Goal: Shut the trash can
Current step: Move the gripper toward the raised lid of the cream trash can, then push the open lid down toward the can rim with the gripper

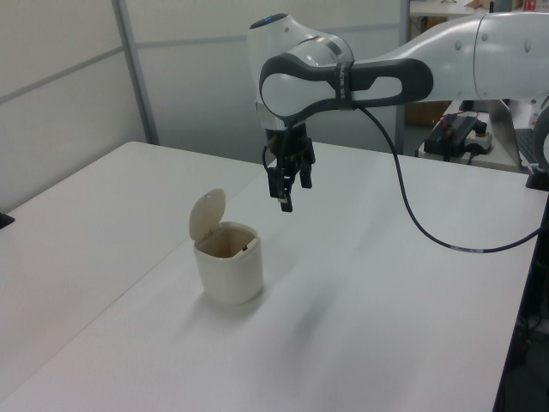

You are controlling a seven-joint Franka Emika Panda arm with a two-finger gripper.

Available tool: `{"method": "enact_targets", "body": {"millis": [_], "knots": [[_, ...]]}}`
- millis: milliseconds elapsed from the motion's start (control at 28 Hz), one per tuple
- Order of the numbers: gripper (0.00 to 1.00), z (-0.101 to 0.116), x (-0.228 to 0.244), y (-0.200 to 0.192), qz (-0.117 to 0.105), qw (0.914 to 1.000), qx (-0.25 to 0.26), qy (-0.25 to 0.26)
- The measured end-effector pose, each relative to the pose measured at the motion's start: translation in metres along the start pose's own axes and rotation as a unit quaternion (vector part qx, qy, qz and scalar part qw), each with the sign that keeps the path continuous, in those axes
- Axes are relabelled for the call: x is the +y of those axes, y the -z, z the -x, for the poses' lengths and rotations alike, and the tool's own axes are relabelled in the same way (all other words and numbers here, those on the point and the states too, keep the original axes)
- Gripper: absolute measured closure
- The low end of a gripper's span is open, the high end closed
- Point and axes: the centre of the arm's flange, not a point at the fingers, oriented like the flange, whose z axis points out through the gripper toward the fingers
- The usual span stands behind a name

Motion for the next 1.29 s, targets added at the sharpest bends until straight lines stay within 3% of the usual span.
{"method": "enact_targets", "body": {"millis": [107, 357, 536, 714, 1000, 1143, 1286], "knots": [[0.0, 0.0, 0.001, 0.001, 0.0, 1.0, 0.002, 0.0], [0.28, -0.004, 0.005, 0.014, 0.004, 0.9992, 0.035, -0.018], [0.47, -0.016, 0.0, 0.035, -0.01, 0.9931, 0.101, -0.059], [0.69, -0.035, -0.009, 0.053, -0.052, 0.9744, 0.197, -0.094], [0.97, -0.071, -0.036, 0.045, -0.08, 0.9397, 0.302, -0.141], [0.99, -0.087, -0.044, 0.029, -0.087, 0.9273, 0.332, -0.15], [0.99, -0.096, -0.049, 0.014, -0.088, 0.9244, 0.34, -0.149]]}}
